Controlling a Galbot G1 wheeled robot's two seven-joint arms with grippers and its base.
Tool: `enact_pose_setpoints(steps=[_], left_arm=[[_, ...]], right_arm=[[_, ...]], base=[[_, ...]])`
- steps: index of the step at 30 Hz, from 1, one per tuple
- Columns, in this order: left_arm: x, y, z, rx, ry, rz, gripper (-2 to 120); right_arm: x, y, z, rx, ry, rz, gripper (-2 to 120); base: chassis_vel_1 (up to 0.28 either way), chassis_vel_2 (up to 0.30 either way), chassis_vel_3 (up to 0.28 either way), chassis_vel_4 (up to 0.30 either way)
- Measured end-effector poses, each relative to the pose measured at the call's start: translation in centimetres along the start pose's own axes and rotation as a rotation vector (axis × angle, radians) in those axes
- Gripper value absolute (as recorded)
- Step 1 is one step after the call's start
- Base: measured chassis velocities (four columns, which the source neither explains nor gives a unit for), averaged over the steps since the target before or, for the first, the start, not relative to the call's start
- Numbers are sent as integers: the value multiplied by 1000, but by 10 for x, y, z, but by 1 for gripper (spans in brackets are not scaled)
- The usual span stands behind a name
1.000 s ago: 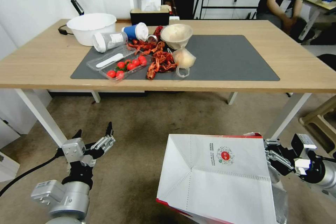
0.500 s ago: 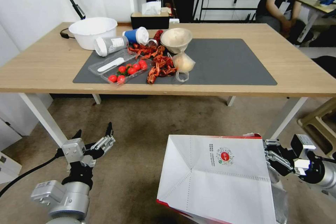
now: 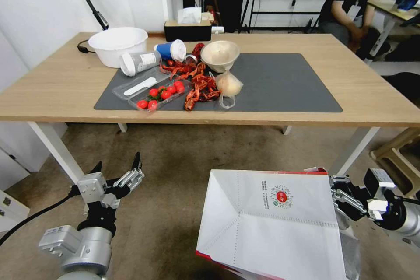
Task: Pick up the food delivery bag from the floor and place it on the table.
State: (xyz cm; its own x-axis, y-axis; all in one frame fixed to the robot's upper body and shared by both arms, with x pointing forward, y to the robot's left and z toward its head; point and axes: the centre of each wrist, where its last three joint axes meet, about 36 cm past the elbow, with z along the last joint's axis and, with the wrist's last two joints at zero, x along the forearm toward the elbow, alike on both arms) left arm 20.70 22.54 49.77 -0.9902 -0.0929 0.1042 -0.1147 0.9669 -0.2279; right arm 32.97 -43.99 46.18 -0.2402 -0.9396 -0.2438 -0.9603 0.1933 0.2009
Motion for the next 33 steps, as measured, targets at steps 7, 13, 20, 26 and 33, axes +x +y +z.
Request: enact_pose_setpoints(steps=[7,13,20,26,33], left_arm=[[0,0,0,0,-2,2,100],[0,0,0,-2,-3,2,100],[-1,0,-1,-3,-5,3,100],[-1,0,-1,-2,-6,3,100],[-1,0,0,-1,-5,3,100]], right_arm=[[0,0,0,2,-2,1,0],[0,0,1,1,-3,1,0],[0,1,0,2,0,1,0],[0,1,0,2,0,0,0],[0,1,-1,2,0,-1,0]], base=[[0,0,0,0],[0,0,0,0],[0,0,0,0],[0,0,0,0],[0,0,0,0]])
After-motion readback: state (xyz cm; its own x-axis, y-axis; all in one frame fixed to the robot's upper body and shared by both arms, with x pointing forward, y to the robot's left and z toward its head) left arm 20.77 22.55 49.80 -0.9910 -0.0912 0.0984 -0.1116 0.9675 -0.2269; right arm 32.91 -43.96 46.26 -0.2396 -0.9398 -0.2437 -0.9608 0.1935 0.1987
